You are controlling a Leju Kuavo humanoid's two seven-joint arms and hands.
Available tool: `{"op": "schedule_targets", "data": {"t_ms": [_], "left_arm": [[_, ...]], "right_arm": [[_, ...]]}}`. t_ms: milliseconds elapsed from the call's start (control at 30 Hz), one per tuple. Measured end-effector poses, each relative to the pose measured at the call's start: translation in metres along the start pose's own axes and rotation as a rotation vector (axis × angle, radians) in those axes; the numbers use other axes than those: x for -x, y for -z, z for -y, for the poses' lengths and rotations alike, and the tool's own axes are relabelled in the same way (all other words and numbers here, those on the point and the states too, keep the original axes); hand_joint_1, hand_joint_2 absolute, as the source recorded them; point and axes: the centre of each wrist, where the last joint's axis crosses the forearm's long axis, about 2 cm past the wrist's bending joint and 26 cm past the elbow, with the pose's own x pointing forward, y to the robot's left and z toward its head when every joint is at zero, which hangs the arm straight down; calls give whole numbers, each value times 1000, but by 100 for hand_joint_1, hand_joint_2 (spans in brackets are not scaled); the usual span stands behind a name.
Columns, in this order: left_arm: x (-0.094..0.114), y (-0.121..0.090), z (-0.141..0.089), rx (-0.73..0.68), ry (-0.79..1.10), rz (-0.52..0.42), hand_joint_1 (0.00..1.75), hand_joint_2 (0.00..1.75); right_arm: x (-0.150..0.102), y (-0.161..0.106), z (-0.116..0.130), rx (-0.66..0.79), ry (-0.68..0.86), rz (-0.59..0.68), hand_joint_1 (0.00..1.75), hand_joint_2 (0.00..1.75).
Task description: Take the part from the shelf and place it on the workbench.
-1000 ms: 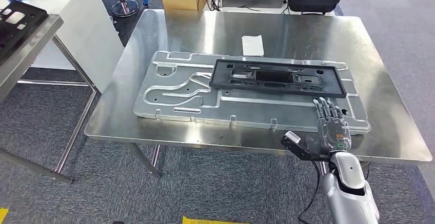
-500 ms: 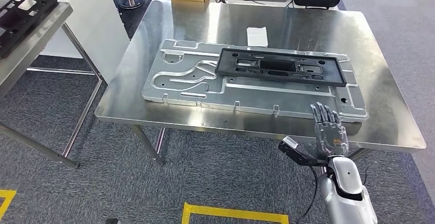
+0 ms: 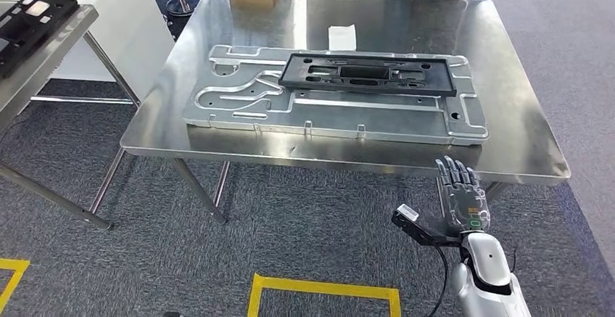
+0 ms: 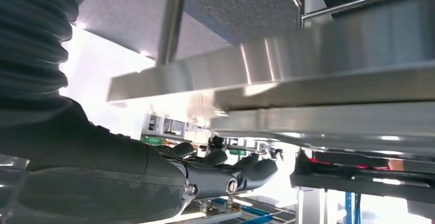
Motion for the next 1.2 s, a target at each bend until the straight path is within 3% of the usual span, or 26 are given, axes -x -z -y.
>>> {"op": "schedule_targets", "data": {"t_ms": [333,533,667,867,1100,1200], "left_arm": [[-3,2,0,-11,-10,15,0,0],[7,-5,4,-38,-40,7,0,0],[9,-7,7,-45,-58,6,0,0],[11,-8,9,-66,-79,7,0,0],[17,-12,10,-82,-90,-7,0,0],[16,-12,10,-86,-90,-5,0,0]], "right_arm": [[-7,-19,-8,-6,26,0,0,0],[-18,-77,-31,-47,171,-20,0,0],[-19,-105,-43,-91,357,-72,0,175],[-11,-136,-58,-143,763,-183,0,175],[-4,-172,-72,-161,860,-340,0,175],[-2,-180,-76,-179,912,-387,0,44]]}}
